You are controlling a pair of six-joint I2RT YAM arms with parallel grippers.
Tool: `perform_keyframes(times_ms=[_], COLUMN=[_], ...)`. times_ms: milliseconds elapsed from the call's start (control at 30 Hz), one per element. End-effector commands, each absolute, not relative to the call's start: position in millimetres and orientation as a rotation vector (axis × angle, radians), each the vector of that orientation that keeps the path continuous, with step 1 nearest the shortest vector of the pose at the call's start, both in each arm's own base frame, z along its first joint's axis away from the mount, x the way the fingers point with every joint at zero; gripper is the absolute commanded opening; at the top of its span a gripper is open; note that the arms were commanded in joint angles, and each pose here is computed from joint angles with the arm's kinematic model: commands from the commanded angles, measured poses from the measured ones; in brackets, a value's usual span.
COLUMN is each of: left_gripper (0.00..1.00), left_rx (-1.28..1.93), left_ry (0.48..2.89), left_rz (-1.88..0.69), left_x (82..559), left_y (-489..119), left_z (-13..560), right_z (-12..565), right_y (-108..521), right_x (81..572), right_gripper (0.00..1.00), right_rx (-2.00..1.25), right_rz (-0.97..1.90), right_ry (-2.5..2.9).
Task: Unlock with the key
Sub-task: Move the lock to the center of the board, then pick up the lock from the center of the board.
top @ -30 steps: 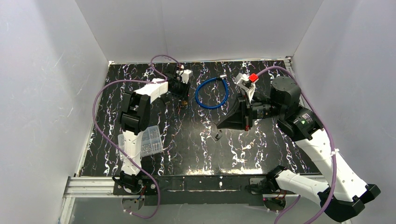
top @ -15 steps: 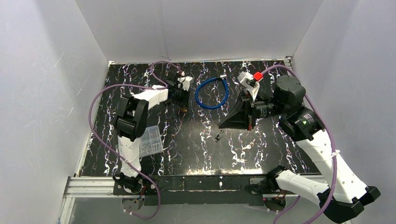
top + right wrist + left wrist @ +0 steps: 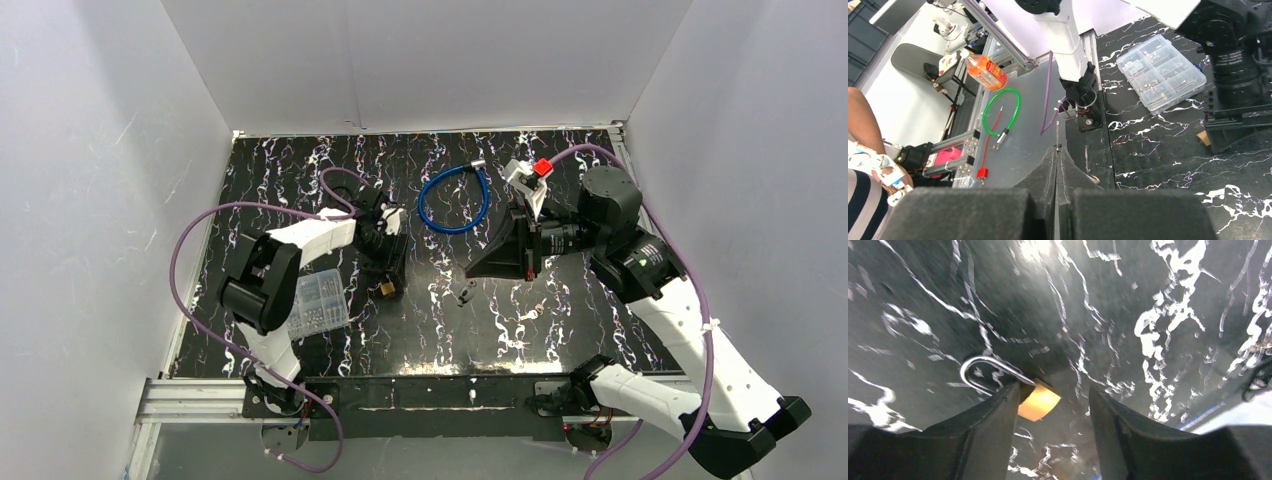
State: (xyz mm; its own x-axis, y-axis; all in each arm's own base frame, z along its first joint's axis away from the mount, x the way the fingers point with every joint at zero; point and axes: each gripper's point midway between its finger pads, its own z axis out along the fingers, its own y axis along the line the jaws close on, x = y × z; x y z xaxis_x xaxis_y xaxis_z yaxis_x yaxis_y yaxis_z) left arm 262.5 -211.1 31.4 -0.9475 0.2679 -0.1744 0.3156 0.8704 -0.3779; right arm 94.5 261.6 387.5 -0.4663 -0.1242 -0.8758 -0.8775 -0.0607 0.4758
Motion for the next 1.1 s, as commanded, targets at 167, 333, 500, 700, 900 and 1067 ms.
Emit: perform_keyframes(times_ms=[167, 333, 500, 700, 900, 1067], left_gripper=[0.79, 0.79, 0.78, 0.95, 0.94, 0.95], left_rx=[0.441, 0.818, 1.531, 2.106, 2.16, 2.239], left_ry=[2.852, 2.64, 2.137, 1.277, 1.375, 1.216], left_rz=[-0.856, -0.788, -0.636, -0.509, -0.718, -0.722], left_x=[257, 274, 253, 206, 208, 207], left_y=[-244, -238, -206, -189, -201, -204], left_z=[110, 153, 154, 124, 118, 96], right_z=[384, 376, 370, 373, 377, 378], right_y=[262, 261, 259, 258, 256, 255], right_x=[101, 104, 104, 104, 102, 102], right_gripper=[0.01, 0.01, 0.01, 0.01, 0.01, 0.01], right_rx=[-1.052, -1.027, -1.012, -1.001, -0.993, -0.988], right_rz=[1.558, 1.535, 1.527, 1.519, 1.518, 1.513], right_ry=[1.621, 1.657, 1.675, 1.664, 1.65, 1.649])
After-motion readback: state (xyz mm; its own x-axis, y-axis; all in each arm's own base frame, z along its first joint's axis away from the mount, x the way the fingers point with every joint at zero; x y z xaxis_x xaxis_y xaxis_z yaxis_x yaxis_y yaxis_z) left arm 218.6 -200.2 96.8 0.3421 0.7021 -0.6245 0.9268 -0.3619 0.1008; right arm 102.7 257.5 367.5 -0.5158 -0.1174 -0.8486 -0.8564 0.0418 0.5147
